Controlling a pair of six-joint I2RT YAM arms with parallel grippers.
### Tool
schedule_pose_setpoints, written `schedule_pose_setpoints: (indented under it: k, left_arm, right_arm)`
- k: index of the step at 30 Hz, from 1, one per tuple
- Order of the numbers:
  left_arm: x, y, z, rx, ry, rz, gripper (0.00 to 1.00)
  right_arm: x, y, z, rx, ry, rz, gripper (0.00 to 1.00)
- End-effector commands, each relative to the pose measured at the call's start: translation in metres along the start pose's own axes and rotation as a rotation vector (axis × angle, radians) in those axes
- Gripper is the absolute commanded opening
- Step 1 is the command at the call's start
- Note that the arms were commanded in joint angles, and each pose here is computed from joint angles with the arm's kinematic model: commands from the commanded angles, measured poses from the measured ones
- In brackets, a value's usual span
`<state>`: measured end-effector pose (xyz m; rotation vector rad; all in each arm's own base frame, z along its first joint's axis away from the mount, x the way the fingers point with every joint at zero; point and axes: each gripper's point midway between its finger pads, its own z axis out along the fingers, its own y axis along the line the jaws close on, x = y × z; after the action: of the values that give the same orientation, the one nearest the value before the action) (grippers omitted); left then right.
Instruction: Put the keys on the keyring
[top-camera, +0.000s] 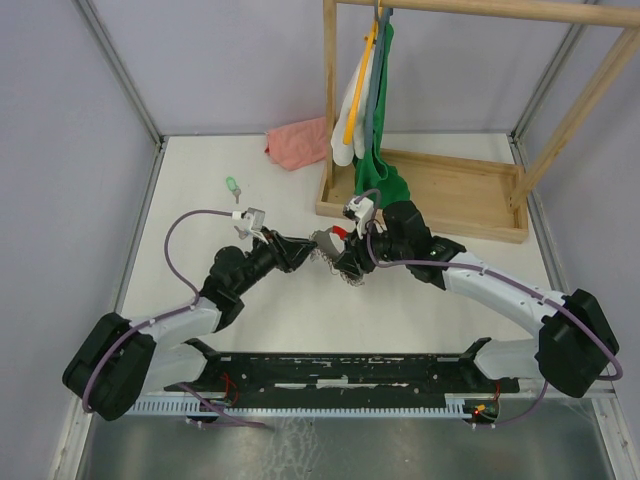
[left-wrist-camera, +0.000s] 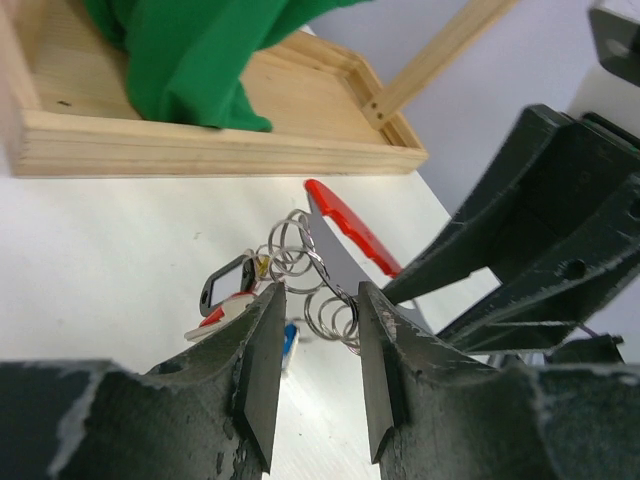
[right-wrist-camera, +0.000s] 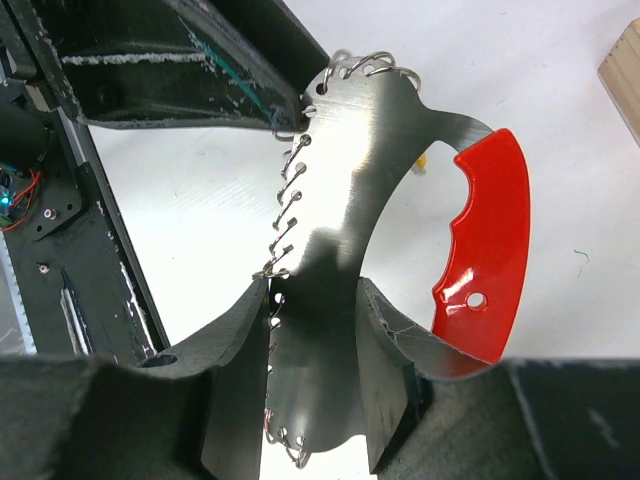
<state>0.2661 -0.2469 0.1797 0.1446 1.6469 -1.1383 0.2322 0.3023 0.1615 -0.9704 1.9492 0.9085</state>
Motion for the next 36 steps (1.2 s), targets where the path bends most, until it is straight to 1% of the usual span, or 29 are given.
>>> schedule_pose_setpoints:
  k: [1, 5, 12, 15, 20, 23, 26, 28, 36]
  left_arm:
    - [-0.022, 0.018, -0.004, -0.139, -0.061, 0.041, 0.43]
    - [-0.021, 0.015, -0.009, -0.143, -0.045, 0.046, 0.47]
    - [0.001, -0.007, -0.021, -0.032, 0.036, -0.025, 0.50]
    - [0.009, -0.008, -0.030, -0.031, 0.045, -0.063, 0.51]
    - [0.021, -0.004, -0.036, -0.047, 0.075, -0.067, 0.52]
    - [0.033, -0.007, -0.032, -0.042, 0.114, -0.060, 0.49]
    - [0.043, -0.004, -0.026, -0.054, 0.140, -0.040, 0.41]
    - [0.047, -0.001, -0.022, -0.063, 0.146, -0.029, 0.38]
    - [0.064, 0.004, -0.006, -0.077, 0.187, 0.003, 0.31]
  right_arm:
    - [-0.024, 0.007, -0.007, -0.011, -0.081, -0.049, 0.21]
    - [-0.021, 0.005, -0.004, -0.003, -0.067, -0.035, 0.19]
    - [-0.010, -0.002, 0.005, 0.015, -0.026, 0.001, 0.17]
    - [-0.001, -0.008, 0.011, 0.034, 0.005, 0.031, 0.16]
    - [0.019, -0.014, 0.024, 0.049, 0.074, 0.107, 0.14]
    - [0.031, -0.018, 0.030, 0.062, 0.117, 0.149, 0.12]
    - [0.043, -0.021, 0.037, 0.066, 0.158, 0.189, 0.11]
    - [0.048, -0.022, 0.040, 0.064, 0.177, 0.208, 0.11]
    - [0.053, -0.022, 0.046, 0.065, 0.188, 0.244, 0.10]
